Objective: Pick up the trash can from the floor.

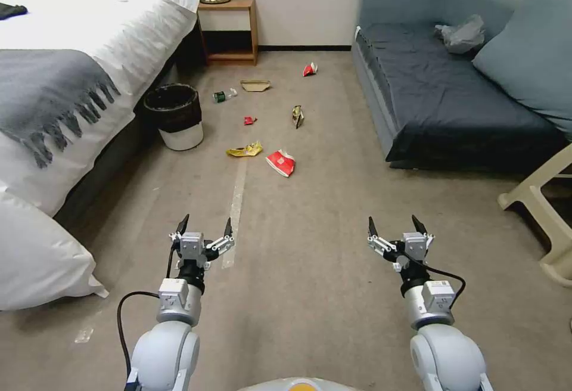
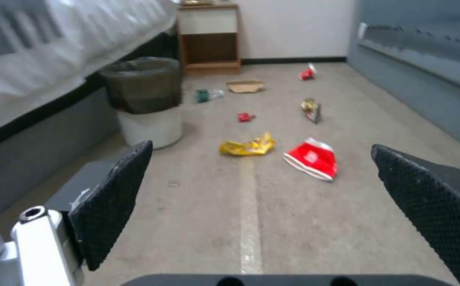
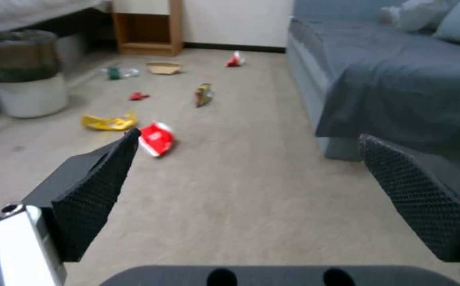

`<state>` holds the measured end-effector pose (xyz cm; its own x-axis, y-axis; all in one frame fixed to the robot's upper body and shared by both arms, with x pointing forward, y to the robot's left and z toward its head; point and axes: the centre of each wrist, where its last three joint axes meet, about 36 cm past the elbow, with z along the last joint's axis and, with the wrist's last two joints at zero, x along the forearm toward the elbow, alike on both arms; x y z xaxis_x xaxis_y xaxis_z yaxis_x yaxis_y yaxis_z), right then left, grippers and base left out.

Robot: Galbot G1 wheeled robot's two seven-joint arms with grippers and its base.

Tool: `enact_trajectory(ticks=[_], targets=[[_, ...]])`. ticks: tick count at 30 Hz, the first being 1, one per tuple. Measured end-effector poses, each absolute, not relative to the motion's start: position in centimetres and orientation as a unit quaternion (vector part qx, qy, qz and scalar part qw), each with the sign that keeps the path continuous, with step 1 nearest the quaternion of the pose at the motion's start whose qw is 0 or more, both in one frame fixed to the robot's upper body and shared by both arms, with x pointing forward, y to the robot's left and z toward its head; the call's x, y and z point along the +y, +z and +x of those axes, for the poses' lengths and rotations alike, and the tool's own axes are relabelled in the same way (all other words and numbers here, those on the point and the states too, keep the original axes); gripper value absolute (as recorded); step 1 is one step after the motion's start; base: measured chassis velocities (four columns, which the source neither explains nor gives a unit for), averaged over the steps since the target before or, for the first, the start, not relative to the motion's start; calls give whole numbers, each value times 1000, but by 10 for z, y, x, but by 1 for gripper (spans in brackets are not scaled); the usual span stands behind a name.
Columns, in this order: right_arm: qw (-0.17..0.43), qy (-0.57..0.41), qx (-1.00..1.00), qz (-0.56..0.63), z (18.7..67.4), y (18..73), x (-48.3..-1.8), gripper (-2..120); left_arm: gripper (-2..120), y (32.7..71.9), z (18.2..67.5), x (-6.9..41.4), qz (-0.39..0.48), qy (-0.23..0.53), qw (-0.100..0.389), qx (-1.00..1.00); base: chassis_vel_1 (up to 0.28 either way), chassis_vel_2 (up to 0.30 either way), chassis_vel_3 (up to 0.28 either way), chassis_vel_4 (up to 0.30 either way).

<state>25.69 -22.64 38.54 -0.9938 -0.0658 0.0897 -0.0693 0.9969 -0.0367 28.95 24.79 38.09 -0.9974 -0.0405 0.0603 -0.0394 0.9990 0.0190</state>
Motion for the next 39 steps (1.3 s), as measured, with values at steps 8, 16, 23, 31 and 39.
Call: enact_trajectory(ticks=[8, 16, 23, 31, 39], targets=[[49, -7, -997, 64, 217, 412, -223, 100, 100, 413, 274, 276, 59, 46, 22, -997, 0, 0, 0, 0], [36, -42, -993, 108, 173, 462, -222, 100, 100, 457, 254, 300, 85, 110, 10, -990, 0, 0, 0, 0], [35, -42, -993, 109, 173, 462, -222, 100, 100, 466, 250, 307, 80, 139, -8, -987, 0, 0, 0, 0], [24, -49, -991, 119, 176, 459, -222, 100, 100, 462, 251, 308, 80, 141, -9, -987, 0, 0, 0, 0], [23, -50, -991, 120, 176, 458, -222, 100, 100, 460, 252, 308, 83, 142, -9, -986, 0, 0, 0, 0]])
